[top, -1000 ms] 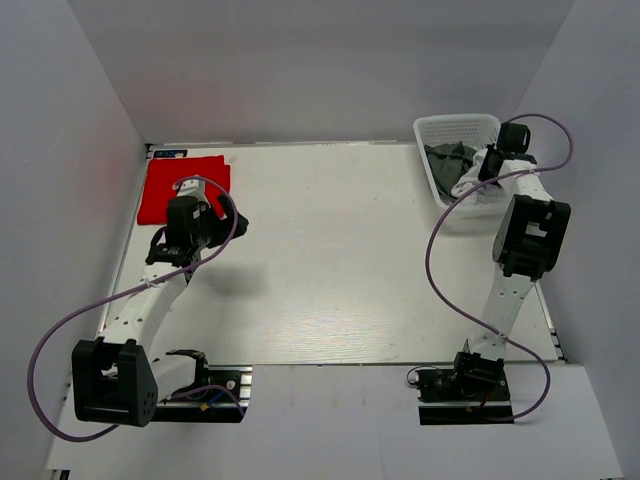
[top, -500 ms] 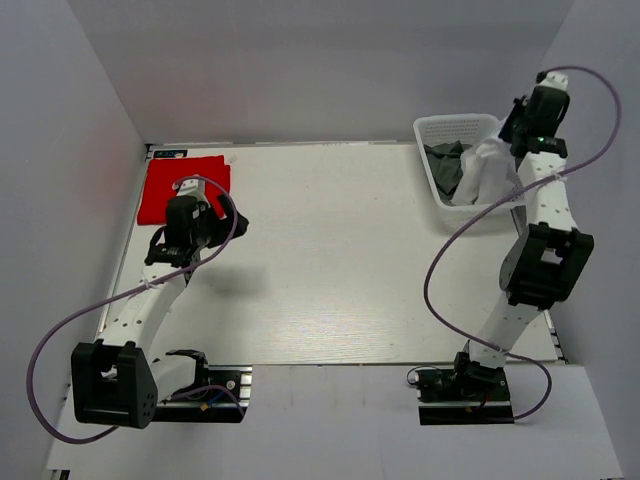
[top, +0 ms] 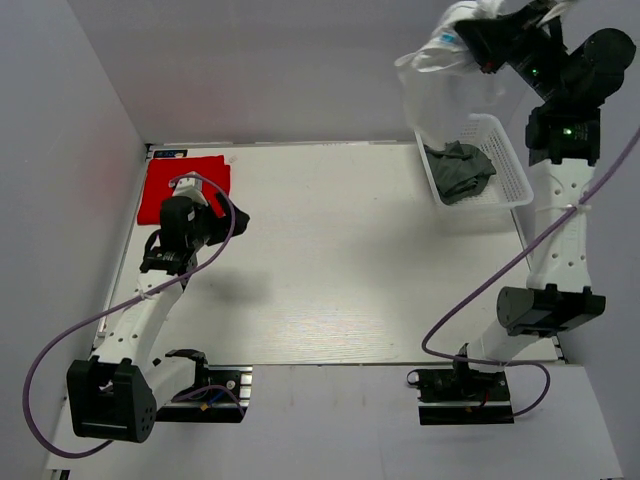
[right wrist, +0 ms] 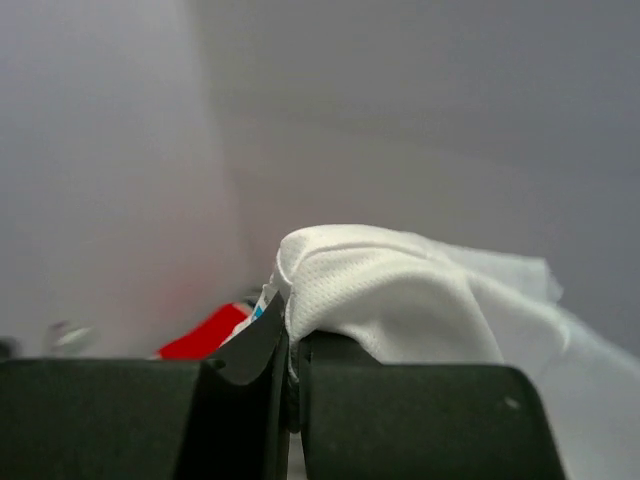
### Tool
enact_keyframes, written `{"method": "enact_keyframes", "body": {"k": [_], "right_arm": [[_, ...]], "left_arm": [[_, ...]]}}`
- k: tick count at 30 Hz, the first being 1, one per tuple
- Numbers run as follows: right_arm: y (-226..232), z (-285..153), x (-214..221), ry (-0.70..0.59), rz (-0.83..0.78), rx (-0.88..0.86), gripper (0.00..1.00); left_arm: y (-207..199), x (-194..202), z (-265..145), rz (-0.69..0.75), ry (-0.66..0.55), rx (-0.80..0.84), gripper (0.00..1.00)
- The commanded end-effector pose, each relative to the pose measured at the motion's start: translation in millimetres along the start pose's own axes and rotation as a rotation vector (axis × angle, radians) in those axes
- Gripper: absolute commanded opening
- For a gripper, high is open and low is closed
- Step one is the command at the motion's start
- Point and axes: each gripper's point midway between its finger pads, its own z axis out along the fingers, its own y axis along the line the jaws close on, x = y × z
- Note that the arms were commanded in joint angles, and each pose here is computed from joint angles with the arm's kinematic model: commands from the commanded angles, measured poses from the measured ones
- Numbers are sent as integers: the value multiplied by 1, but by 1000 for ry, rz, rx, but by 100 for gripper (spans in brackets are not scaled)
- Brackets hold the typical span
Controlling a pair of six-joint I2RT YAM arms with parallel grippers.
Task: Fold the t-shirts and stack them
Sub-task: Move the tshirt to the center of the board, then flatten out the tshirt
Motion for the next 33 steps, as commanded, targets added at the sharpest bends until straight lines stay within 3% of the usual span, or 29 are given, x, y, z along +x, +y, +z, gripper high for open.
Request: {"method": "enact_keyframes", "body": {"k": [1, 5, 6, 8, 9, 10, 11, 12, 13, 15, 21, 25, 28, 33], "right_arm": [[99, 5, 0, 46, 109, -516, 0], [121, 9, 34, 139, 208, -666, 0], [108, 15, 75, 206, 293, -642, 0], [101, 10, 98, 224, 244, -594, 0], [68, 15, 163, 281, 351, -435, 1], [61, 4, 183, 321, 252, -357, 27], [52, 2, 201, 348, 252, -279, 36], [15, -15, 273, 450, 308, -30, 46], [8, -27, 285, 467, 284, 35, 72], [-19, -65, 339, 545, 322, 255, 90], [-16, -117, 405, 716, 360, 399, 90], [-22, -159, 435, 816, 322, 586, 90], [-28, -175, 445, 841, 306, 687, 90], [-33, -169, 468, 894, 313, 706, 90]], "left_arm": [[-9, -10, -6, -8, -33, 32, 99], [-9, -11, -8, -34, -40, 39, 99], [-9, -8, -8, -45, -29, 34, 99], [-3, -9, -9, -63, -29, -4, 99], [4, -9, -10, -86, -27, -52, 99], [6, -12, -11, -96, -36, -72, 99], [10, -11, -11, -108, -37, -94, 99], [15, -15, -10, -140, -52, -133, 99], [17, -14, -11, -156, -50, -149, 99], [18, -12, -9, -182, -44, -153, 99], [19, 15, -8, -224, 62, -178, 99], [1, 52, -12, -223, 161, -34, 99], [-14, 110, -16, -235, 333, 99, 99], [-27, 182, -32, -212, 560, 122, 94]]}}
